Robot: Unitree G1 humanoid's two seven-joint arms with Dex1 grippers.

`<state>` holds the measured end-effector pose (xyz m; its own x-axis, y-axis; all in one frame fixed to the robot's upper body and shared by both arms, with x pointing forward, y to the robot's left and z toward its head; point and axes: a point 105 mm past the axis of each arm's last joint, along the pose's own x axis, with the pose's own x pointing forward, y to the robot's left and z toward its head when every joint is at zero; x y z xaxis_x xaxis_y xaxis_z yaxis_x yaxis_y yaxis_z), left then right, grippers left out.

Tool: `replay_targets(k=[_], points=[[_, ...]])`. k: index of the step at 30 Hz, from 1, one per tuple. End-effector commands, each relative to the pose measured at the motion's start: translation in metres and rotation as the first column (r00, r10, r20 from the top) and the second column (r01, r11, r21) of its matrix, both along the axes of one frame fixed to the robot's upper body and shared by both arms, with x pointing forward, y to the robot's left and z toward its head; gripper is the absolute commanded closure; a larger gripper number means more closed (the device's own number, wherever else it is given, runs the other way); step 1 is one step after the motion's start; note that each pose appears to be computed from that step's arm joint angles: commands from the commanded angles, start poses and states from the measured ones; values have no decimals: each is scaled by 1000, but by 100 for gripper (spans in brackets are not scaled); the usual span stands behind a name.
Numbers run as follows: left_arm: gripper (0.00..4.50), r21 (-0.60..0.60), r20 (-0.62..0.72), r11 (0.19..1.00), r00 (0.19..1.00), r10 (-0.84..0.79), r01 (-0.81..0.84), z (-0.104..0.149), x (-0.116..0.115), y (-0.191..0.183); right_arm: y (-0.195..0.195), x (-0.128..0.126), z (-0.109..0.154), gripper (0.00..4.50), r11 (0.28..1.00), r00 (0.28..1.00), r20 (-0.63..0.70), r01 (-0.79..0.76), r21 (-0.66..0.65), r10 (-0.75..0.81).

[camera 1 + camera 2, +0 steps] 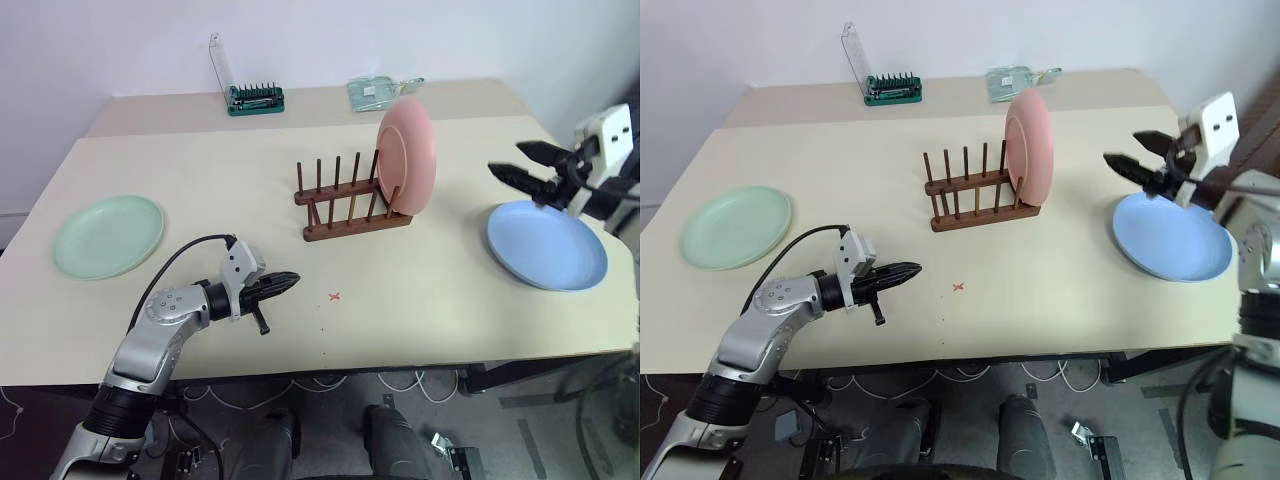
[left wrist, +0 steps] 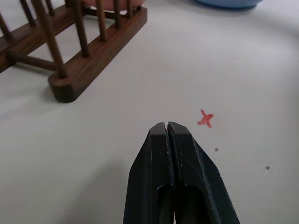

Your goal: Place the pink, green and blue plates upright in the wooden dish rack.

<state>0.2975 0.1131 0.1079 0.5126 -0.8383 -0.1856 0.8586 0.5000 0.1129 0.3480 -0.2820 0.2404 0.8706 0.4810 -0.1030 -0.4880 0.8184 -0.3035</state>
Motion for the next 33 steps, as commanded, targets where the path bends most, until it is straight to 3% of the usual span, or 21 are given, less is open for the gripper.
replay_targets(k=[1,3,7,10,13,16,19,21,23,26,29,33], points=[[450,2,40,1000,999,24,-24,10,3,9,8,-12,-10,4,996,999,-29,-30,-87,27],[450,-11,55,997,995,77,-77,15,9,21,8,-17,-28,4,986,998,-62,-28,-167,18],[450,-80,71,958,957,283,-277,32,27,61,19,-24,-45,4,981,993,-99,-75,-181,58],[366,-140,97,834,831,547,-533,48,46,119,37,-30,-52,0,961,984,-118,-154,-227,130],[222,-178,124,607,595,794,-774,63,54,188,54,-31,-56,0,937,973,-116,-222,-271,197],[77,-216,39,245,243,969,-945,65,45,258,69,-25,-59,0,920,964,-99,-264,-290,246],[77,-269,-106,-48,-19,994,-962,61,26,301,71,-19,-63,0,917,962,-100,-272,-292,254],[77,-249,-196,-167,-119,973,-954,52,16,315,73,-18,-67,0,911,958,-111,-286,-298,264],[77,-225,-264,-201,-139,954,-953,43,12,318,73,-17,-69,0,909,956,-115,-293,-297,271],[77,-126,-318,-153,-106,942,-980,21,15,309,75,-17,-69,0,907,953,-115,-304,-291,282],[77,-63,-370,-194,-158,916,-979,5,10,310,76,-20,-71,0,906,945,-132,-326,-270,301],[77,-21,-421,-116,-97,902,-993,-9,19,291,78,-34,-74,0,882,922,-154,-385,-271,355]])
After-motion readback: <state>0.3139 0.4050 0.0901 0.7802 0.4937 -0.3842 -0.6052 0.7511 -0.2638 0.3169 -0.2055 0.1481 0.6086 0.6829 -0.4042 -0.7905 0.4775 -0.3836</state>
